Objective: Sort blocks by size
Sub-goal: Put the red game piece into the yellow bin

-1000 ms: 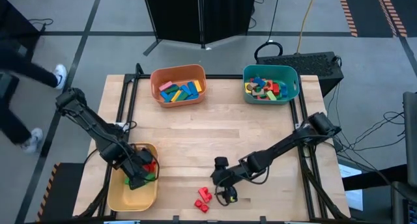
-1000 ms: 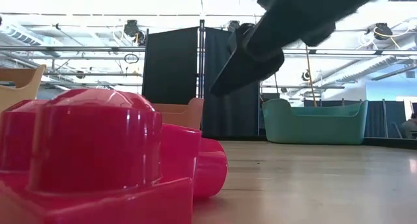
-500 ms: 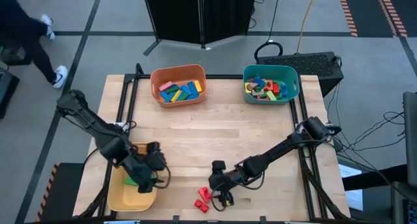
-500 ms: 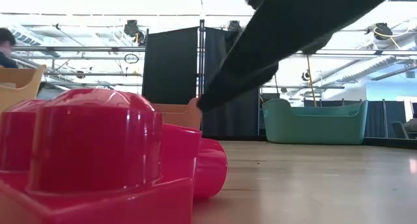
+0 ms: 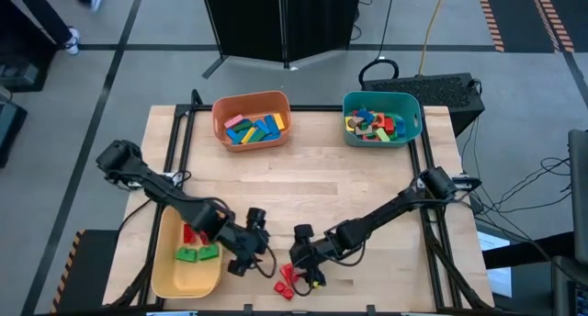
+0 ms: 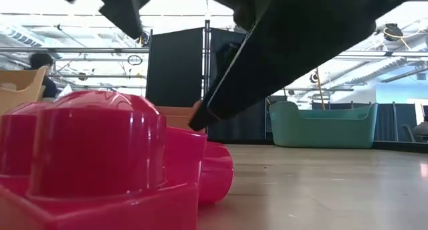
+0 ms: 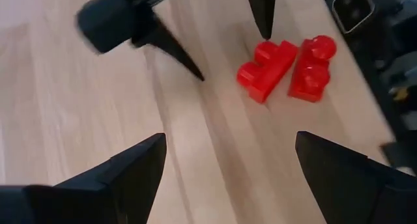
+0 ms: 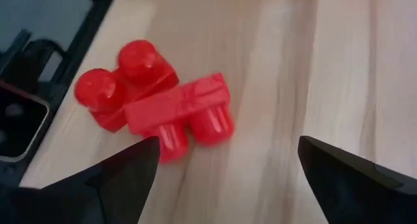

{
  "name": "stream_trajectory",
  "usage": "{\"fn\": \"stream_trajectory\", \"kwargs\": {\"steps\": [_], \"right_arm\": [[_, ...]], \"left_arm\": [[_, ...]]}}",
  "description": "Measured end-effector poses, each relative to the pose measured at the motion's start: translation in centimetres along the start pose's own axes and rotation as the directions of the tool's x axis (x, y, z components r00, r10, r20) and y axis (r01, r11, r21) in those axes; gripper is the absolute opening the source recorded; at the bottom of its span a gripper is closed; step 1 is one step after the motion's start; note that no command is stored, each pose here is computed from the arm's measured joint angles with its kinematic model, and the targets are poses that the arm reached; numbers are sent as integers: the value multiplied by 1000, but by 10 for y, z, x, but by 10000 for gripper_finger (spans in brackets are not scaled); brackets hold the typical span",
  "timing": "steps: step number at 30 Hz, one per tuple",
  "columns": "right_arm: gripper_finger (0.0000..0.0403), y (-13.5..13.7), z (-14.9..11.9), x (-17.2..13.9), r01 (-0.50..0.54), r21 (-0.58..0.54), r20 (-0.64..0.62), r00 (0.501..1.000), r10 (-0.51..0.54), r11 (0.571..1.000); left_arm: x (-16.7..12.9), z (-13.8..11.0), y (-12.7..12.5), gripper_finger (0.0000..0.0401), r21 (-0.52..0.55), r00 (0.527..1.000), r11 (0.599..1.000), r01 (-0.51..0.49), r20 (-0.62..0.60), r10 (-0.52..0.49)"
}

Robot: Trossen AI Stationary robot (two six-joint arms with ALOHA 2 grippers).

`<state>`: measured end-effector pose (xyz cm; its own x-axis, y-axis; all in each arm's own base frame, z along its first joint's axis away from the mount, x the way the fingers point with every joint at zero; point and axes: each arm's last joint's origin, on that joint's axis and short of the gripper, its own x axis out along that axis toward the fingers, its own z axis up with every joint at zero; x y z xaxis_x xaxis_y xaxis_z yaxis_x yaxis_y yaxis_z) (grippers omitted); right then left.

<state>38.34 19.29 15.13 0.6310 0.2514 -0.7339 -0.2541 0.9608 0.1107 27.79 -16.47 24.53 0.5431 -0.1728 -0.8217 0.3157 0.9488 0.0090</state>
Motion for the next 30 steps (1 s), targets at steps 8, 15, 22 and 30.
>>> {"fn": "stream_trajectory", "kwargs": {"steps": [8,15,22,30], "right_arm": [[357,25,-19,-11,39,166,-158,987,-12,985],[357,66,-39,-20,46,288,-232,972,23,957],[357,96,-51,-27,63,413,-227,973,36,908],[357,105,-55,-29,64,464,-231,972,51,883]], "left_arm": [[41,6,-7,336,290,997,955,65,27,-76],[76,12,3,335,352,980,924,147,72,-183],[101,12,12,298,388,960,897,212,90,-266],[120,11,16,277,408,937,874,265,106,-334]]}}
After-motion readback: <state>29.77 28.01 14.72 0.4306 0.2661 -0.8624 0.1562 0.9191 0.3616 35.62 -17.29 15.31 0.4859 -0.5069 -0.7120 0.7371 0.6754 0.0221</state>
